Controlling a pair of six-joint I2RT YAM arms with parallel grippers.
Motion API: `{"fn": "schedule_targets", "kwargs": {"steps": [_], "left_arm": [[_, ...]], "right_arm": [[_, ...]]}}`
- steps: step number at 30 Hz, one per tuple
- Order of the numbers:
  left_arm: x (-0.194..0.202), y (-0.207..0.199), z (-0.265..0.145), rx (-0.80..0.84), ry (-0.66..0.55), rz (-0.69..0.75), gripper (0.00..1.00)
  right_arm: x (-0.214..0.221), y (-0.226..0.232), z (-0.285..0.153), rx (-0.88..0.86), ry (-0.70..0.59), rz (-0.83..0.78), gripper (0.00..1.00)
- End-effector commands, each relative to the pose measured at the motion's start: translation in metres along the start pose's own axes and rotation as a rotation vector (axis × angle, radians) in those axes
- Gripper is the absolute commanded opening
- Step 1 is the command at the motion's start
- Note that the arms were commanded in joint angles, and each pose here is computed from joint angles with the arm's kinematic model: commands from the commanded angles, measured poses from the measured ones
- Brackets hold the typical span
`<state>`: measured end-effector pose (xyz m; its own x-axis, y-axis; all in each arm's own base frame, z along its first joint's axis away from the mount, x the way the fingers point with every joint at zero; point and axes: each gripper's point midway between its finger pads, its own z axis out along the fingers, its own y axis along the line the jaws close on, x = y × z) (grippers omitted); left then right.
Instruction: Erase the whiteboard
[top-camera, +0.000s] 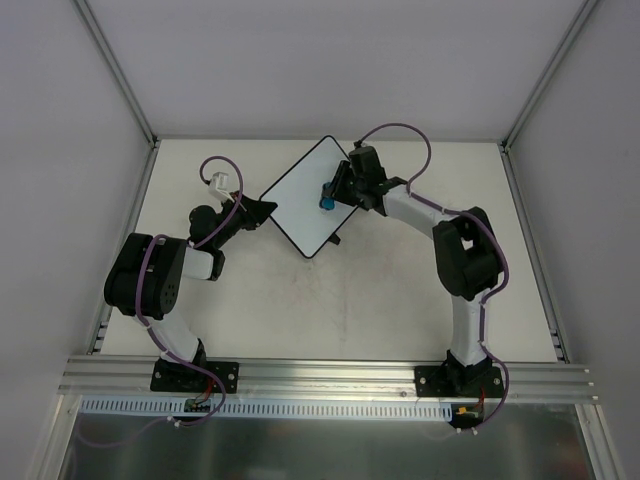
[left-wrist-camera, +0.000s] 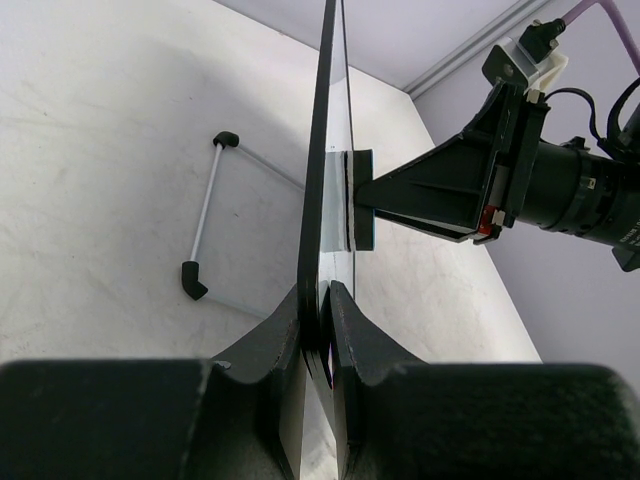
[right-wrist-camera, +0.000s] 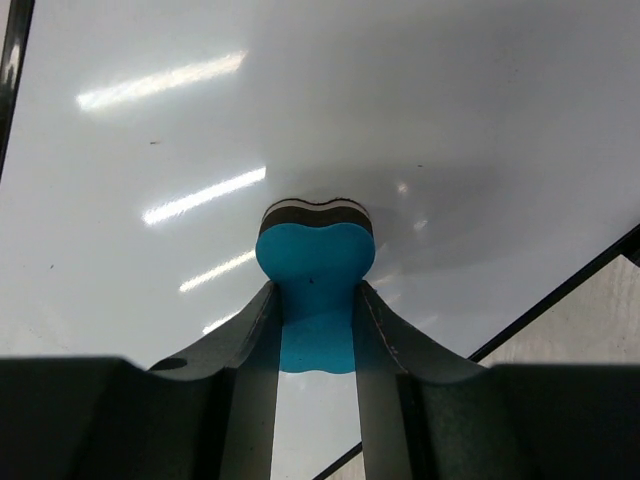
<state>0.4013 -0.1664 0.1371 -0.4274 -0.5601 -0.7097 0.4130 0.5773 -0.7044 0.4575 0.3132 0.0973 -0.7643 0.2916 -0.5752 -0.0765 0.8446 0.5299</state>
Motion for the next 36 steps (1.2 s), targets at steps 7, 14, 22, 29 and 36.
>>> {"fn": "schedule_targets", "kwargs": {"steps": [7,14,22,29,36], "left_arm": [[-0.003,-0.02,-0.001,0.094,-0.018,0.107,0.0],[-0.003,-0.021,-0.001,0.097,-0.019,0.107,0.0],[-0.003,-0.02,0.0,0.095,-0.019,0.102,0.0],[-0.003,-0.021,0.0,0.096,-0.02,0.105,0.0],[-0.003,-0.021,0.0,0.102,-0.02,0.105,0.0]], "right_arm": [[0.047,-0.077,0.027,0.104,0.105,0.197,0.0],[0.04,-0.074,0.029,0.064,0.104,0.206,0.0],[0.046,-0.053,0.022,0.033,0.105,0.113,0.0],[0.072,-0.034,0.01,0.012,0.14,0.037,0.0],[0.103,-0.011,0.002,-0.005,0.174,-0.054,0.0]]}}
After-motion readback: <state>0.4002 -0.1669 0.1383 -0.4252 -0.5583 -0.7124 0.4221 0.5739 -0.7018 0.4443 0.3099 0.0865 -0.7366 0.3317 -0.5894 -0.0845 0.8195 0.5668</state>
